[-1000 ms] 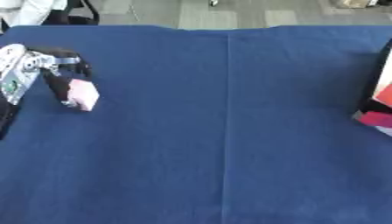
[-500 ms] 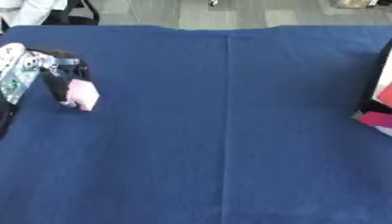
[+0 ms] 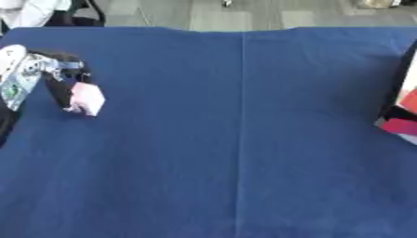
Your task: Pick up the objects with one hand, pass them to the other hand, and then place them into the box on the other side of the table.
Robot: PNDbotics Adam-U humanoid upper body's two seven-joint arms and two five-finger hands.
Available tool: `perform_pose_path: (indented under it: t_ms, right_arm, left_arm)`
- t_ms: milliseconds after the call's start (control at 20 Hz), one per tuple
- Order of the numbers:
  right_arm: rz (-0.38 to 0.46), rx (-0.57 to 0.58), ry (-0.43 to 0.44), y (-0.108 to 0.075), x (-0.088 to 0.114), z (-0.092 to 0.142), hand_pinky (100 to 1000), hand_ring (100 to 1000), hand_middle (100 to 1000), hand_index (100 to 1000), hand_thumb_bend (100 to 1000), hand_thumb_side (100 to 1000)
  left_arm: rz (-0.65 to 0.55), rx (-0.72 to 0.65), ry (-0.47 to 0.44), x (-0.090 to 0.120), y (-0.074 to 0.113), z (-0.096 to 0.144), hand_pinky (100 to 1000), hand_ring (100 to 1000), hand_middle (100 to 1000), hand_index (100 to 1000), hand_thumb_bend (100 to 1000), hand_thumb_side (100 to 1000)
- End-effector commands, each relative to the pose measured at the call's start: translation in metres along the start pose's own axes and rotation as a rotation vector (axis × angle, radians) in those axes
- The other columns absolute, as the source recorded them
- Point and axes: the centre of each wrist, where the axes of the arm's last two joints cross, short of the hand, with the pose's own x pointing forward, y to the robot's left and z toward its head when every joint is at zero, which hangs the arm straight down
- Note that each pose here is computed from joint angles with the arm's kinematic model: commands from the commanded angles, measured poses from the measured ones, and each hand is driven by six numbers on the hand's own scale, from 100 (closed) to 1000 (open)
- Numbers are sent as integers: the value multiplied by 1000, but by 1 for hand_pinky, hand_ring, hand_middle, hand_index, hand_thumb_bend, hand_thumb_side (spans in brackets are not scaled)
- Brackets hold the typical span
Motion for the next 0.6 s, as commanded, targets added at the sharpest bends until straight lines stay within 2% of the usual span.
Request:
perform_pose_path:
  t_ms: [50, 150, 200, 600]
  right_arm:
    - [15, -29, -25, -14, 7, -3, 922, 824, 779, 867, 464, 160]
    - [15, -29, -27, -15, 7, -3, 923, 824, 780, 868, 469, 184]
    - [15, -29, -29, -15, 7, -3, 923, 824, 780, 868, 463, 158]
    - [9, -31, -65, -18, 19, -5, 925, 824, 781, 869, 455, 153]
  left_arm:
    - [-15, 118, 29, -10, 23, 20, 794, 723, 556, 449, 316, 100]
    - [-13, 165, 13, -8, 27, 24, 793, 716, 550, 453, 298, 100]
    - [-11, 193, -2, -7, 30, 27, 790, 710, 544, 454, 286, 100]
    - [29, 352, -126, 12, 48, 53, 783, 685, 518, 460, 211, 100]
